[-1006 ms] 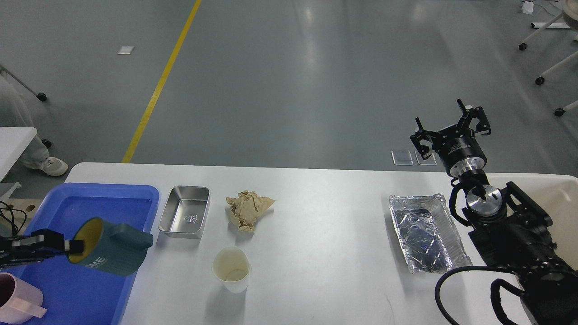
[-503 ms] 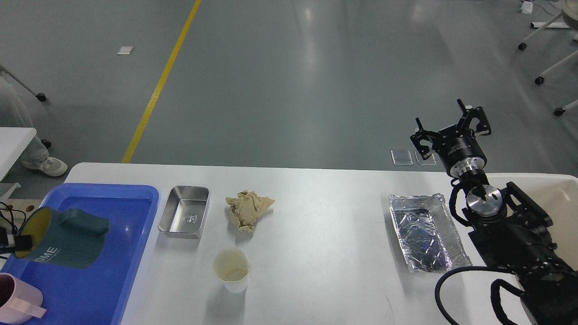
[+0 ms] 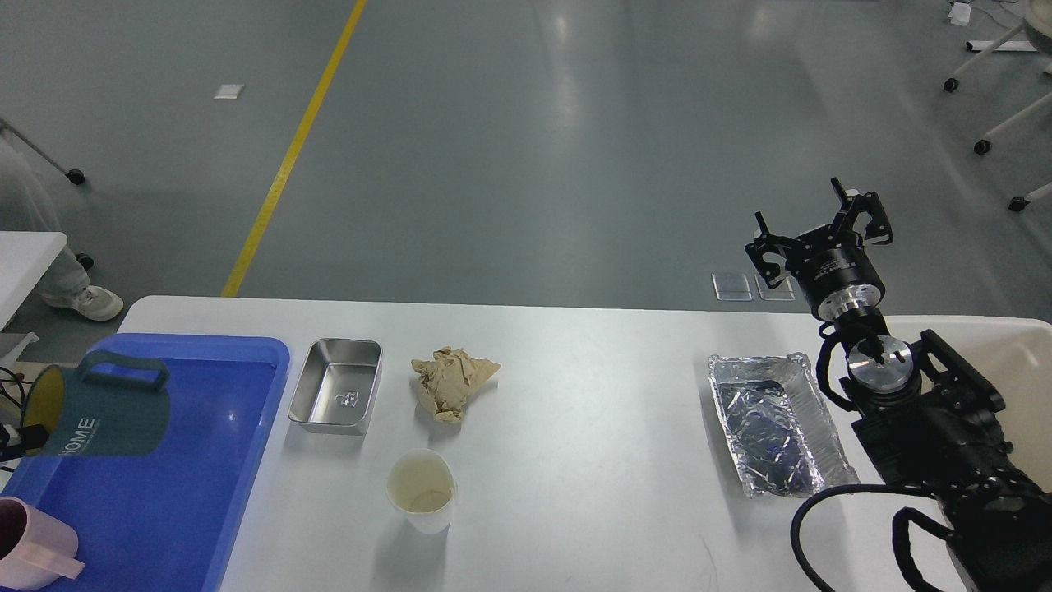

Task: Tidy desktop
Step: 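Lower the teal mug into the blue bin and release it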

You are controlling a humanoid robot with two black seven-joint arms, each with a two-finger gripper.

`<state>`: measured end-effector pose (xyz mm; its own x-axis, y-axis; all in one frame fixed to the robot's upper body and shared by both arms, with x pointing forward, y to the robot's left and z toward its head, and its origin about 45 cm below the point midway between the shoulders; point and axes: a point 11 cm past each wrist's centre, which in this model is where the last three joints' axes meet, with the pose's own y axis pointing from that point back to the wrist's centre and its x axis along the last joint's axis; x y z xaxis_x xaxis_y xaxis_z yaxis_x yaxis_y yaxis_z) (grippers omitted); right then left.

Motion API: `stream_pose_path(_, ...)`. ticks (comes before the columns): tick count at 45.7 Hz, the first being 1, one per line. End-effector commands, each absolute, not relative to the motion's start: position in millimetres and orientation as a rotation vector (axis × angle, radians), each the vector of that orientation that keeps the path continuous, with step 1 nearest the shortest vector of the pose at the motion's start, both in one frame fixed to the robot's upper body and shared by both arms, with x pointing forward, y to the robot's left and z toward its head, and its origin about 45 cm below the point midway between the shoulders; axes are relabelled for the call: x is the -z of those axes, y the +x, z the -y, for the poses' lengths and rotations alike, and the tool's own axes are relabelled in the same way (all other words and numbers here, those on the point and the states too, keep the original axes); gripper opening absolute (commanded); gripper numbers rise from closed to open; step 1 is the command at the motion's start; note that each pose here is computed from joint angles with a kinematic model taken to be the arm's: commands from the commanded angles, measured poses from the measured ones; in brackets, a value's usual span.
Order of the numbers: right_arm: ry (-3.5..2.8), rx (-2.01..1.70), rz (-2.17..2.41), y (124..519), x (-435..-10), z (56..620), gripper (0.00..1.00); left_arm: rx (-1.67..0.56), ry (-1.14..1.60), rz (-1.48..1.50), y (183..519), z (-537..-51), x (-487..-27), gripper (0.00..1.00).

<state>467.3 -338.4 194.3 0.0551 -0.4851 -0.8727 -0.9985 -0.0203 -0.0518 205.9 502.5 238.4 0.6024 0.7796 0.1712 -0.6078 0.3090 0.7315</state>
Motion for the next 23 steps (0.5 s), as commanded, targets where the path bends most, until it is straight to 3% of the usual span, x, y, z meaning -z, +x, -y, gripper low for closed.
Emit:
stream_pose_path(1,-1.601,-0.886,-1.525,467.1,-194.8,339.9,1.0,-0.929,0.867,-0.255,202.8,-498.2,-218.7,0.0)
stream_pose_path(23,-1.6,-0.884,-1.529,466.9,-194.9,341.7,1.0,-0.92,1.051,-0.379,172.6,-515.7,-196.2,0.0)
